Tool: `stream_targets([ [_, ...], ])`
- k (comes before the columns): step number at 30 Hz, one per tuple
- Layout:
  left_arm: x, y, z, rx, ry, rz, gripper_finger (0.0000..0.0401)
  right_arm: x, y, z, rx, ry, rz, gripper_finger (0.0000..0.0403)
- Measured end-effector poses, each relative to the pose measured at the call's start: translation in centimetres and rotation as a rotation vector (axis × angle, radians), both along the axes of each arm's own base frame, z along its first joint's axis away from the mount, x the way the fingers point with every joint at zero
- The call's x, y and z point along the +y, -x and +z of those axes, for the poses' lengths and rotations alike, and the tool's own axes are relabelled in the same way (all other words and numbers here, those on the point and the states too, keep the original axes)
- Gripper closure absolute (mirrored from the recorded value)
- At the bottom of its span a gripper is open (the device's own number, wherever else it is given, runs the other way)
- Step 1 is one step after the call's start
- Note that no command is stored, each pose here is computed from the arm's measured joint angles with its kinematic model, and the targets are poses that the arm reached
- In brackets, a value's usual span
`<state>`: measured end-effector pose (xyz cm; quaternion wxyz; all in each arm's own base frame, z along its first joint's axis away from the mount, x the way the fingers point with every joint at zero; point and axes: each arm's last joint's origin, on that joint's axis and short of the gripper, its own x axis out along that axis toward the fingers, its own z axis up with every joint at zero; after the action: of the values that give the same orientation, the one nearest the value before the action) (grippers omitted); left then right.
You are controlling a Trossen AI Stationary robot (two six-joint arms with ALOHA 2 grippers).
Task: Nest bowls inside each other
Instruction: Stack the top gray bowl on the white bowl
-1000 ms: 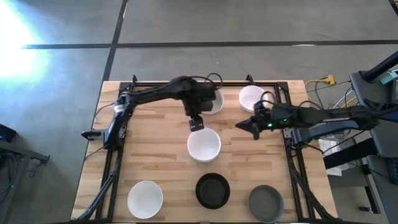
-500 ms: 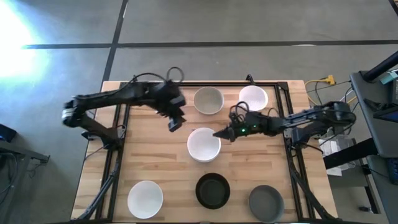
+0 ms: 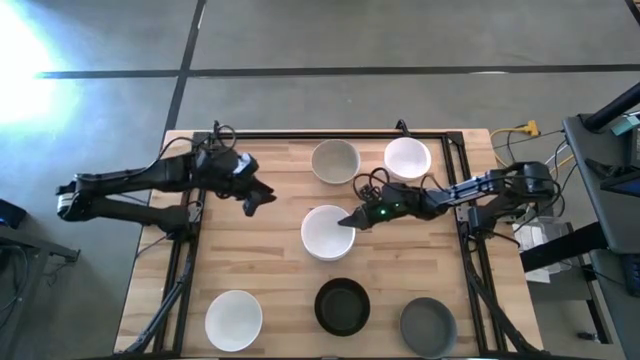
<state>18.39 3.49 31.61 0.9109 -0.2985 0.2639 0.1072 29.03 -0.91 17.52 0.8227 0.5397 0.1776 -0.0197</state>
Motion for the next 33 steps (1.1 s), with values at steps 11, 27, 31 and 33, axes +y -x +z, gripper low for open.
stream_targets([
  [11,0.0,0.1,0.1,-0.111,-0.049,-0.008,0.0249,-0.5,0.3,0.7,0.040,0.028,-0.013,0.0394],
  [27,0.4,-1.9,-1.5,-0.021,-0.114,-0.061,0.0249,-5.5,-1.3,7.0,0.208,0.690,-0.104,0.0391],
  [31,0.4,-1.9,-1.6,-0.018,-0.114,-0.062,0.0249,-7.4,-2.7,8.7,0.405,0.847,0.079,0.0370],
  [33,0.4,-1.9,-1.5,-0.021,-0.115,-0.062,0.0249,-8.3,-3.7,9.1,0.455,0.908,0.179,0.0354],
])
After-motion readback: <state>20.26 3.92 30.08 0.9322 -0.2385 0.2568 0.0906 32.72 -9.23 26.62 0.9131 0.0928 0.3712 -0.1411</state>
